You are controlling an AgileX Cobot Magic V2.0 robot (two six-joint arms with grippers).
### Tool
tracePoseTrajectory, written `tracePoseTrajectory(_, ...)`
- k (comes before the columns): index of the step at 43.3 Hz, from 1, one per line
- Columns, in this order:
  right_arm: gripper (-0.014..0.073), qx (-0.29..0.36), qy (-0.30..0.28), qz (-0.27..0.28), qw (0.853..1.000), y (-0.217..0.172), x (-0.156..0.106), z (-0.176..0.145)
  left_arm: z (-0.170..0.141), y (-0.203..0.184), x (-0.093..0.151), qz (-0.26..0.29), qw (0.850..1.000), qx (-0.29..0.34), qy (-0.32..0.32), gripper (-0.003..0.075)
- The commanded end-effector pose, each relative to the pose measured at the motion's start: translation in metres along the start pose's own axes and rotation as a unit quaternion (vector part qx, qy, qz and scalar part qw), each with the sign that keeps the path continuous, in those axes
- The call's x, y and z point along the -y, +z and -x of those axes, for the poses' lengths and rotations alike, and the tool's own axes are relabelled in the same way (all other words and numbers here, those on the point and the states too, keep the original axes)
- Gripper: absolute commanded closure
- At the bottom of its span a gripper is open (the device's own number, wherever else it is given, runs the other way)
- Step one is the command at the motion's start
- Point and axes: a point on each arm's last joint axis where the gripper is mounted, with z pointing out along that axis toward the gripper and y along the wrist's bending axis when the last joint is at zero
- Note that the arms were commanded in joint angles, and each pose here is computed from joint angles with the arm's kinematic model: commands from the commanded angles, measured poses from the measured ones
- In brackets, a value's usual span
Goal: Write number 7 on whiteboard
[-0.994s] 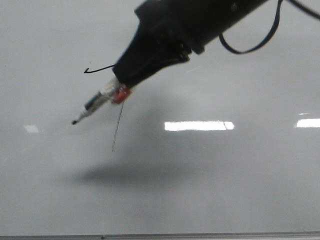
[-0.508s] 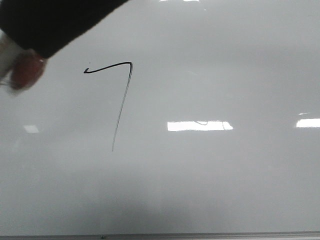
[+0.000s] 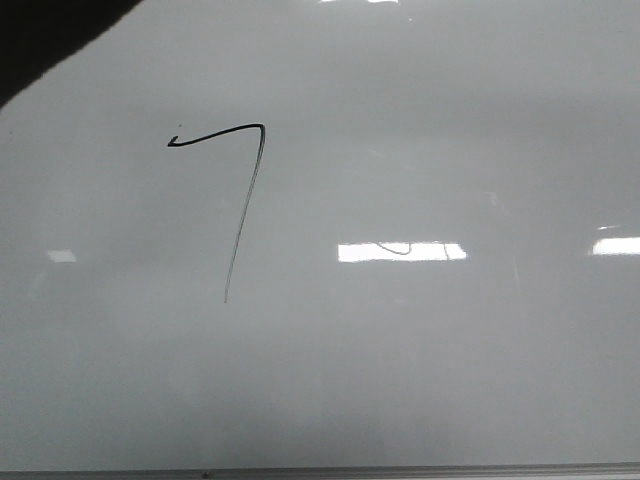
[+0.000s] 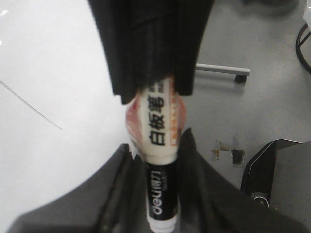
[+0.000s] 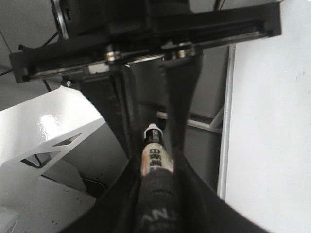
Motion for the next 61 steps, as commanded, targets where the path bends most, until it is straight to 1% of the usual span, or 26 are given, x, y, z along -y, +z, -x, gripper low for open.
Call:
tracePoseTrajectory(1, 0.0662, 0.039, -0.006, -0.018, 0.999, -0.014, -0.001, 0.017, 0.015, -0.005, -0.005, 0.017, 0.999, 0.048, -0.006, 0.0645)
tracePoseTrajectory(4, 0.0648, 0.040, -0.005, -0.018, 0.999, -0.014, -0.001, 0.017, 0.015, -0.005, -0.005, 0.017, 0.999, 0.048, -0.006, 0.0708)
tracePoseTrajectory(6, 0.0596, 0.042, -0.003, -0.017, 0.999, -0.014, -0.001, 0.018, 0.015, -0.005, -0.005, 0.017, 0.999, 0.048, -0.006, 0.0743)
tracePoseTrajectory(7, 0.0562, 0.044, -0.001, -0.017, 0.999, -0.014, -0.001, 0.018, 0.015, -0.005, -0.005, 0.017, 0.999, 0.048, -0.006, 0.0741)
tracePoseTrajectory(8, 0.0522, 0.047, 0.002, -0.018, 0.999, -0.014, -0.001, 0.019, 0.015, -0.005, -0.005, 0.017, 0.999, 0.048, -0.006, 0.0741)
tracePoseTrajectory(11, 0.0367, 0.056, 0.011, -0.022, 0.998, -0.014, 0.000, 0.020, 0.015, -0.005, -0.005, 0.017, 0.999, 0.048, -0.006, 0.0741)
tracePoseTrajectory(13, 0.0236, 0.063, 0.022, -0.026, 0.997, -0.014, 0.000, 0.021, 0.015, -0.005, -0.005, 0.017, 0.999, 0.048, -0.006, 0.0741)
tracePoseTrajectory(14, 0.0204, 0.066, 0.029, -0.028, 0.997, -0.015, 0.001, 0.022, 0.015, -0.005, -0.005, 0.017, 0.999, 0.048, -0.006, 0.0741)
tracePoseTrajectory(15, 0.0146, 0.070, 0.036, -0.030, 0.996, -0.015, 0.001, 0.023, 0.015, -0.005, -0.005, 0.017, 0.999, 0.048, -0.006, 0.0741)
tracePoseTrajectory(18, 0.0029, 0.078, 0.054, -0.037, 0.995, -0.017, 0.003, 0.024, 0.015, -0.005, -0.005, 0.016, 0.999, 0.046, -0.006, 0.0741)
tracePoseTrajectory(21, -0.0036, 0.082, 0.073, -0.048, 0.993, -0.022, 0.005, 0.024, 0.014, -0.005, -0.005, 0.013, 0.999, 0.041, -0.009, 0.0741)
tracePoseTrajectory(24, -0.0049, 0.085, 0.083, -0.065, 0.991, -0.029, 0.008, 0.024, 0.013, -0.004, -0.004, 0.011, 0.999, 0.032, -0.022, 0.0741)
tracePoseTrajectory(27, -0.0048, 0.085, 0.083, -0.087, 0.989, -0.042, 0.012, 0.022, 0.011, -0.001, -0.007, 0.020, 0.998, 0.019, -0.052, 0.0741)
tracePoseTrajectory(31, -0.0045, 0.084, 0.097, -0.123, 0.984, -0.066, 0.016, 0.016, 0.007, 0.003, -0.016, 0.056, 0.995, -0.004, -0.085, 0.0741)
tracePoseTrajectory(32, -0.0041, 0.080, 0.101, -0.133, 0.983, -0.072, 0.016, 0.013, 0.006, 0.005, -0.020, 0.071, 0.992, -0.011, -0.102, 0.0741)
tracePoseTrajectory(35, -0.0006, 0.070, 0.128, -0.169, 0.975, -0.090, 0.015, 0.000, 0.001, 0.011, -0.031, 0.108, 0.984, -0.038, -0.134, 0.0741)
tracePoseTrajectory(39, 0.0074, 0.056, 0.179, -0.227, 0.956, -0.116, 0.007, -0.023, -0.011, 0.024, -0.050, 0.151, 0.966, -0.087, -0.190, 0.0741)
tracePoseTrajectory(40, 0.0092, 0.054, 0.191, -0.240, 0.950, -0.121, 0.004, -0.029, -0.013, 0.026, -0.053, 0.158, 0.963, -0.094, -0.196, 0.0741)
tracePoseTrajectory(44, 0.0175, 0.052, 0.238, -0.296, 0.924, -0.139, -0.011, -0.052, -0.029, 0.037, -0.075, 0.196, 0.941, -0.134, -0.239, 0.0741)
tracePoseTrajectory(45, 0.0201, 0.053, 0.249, -0.312, 0.915, -0.144, -0.017, -0.058, -0.035, 0.041, -0.082, 0.206, 0.934, -0.147, -0.253, 0.0741)
tracePoseTrajectory(48, 0.0270, 0.061, 0.275, -0.355, 0.891, -0.154, -0.032, -0.073, -0.048, 0.044, -0.100, 0.235, 0.916, -0.159, -0.284, 0.0741)
tracePoseTrajectory(50, 0.0321, 0.069, 0.289, -0.384, 0.874, -0.160, -0.043, -0.081, -0.059, 0.045, -0.113, 0.258, 0.901, -0.165, -0.307, 0.0741)
tracePoseTrajectory(54, 0.0430, 0.080, 0.306, -0.433, 0.844, -0.167, -0.063, -0.097, -0.081, 0.042, -0.135, 0.299, 0.871, -0.167, -0.351, 0.0741)
tracePoseTrajectory(57, 0.0518, 0.096, 0.318, -0.470, 0.817, -0.171, -0.078, -0.105, -0.093, 0.038, -0.147, 0.324, 0.850, -0.157, -0.384, 0.0741)
tracePoseTrajectory(59, 0.0593, 0.105, 0.329, -0.491, 0.800, -0.171, -0.085, -0.112, -0.099, 0.036, -0.154, 0.338, 0.842, -0.147, -0.394, 0.0741)
tracePoseTrajectory(61, 0.0647, 0.114, 0.332, -0.511, 0.785, -0.172, -0.091, -0.116, -0.104, 0.036, -0.159, 0.347, 0.836, -0.144, -0.399, 0.0741)
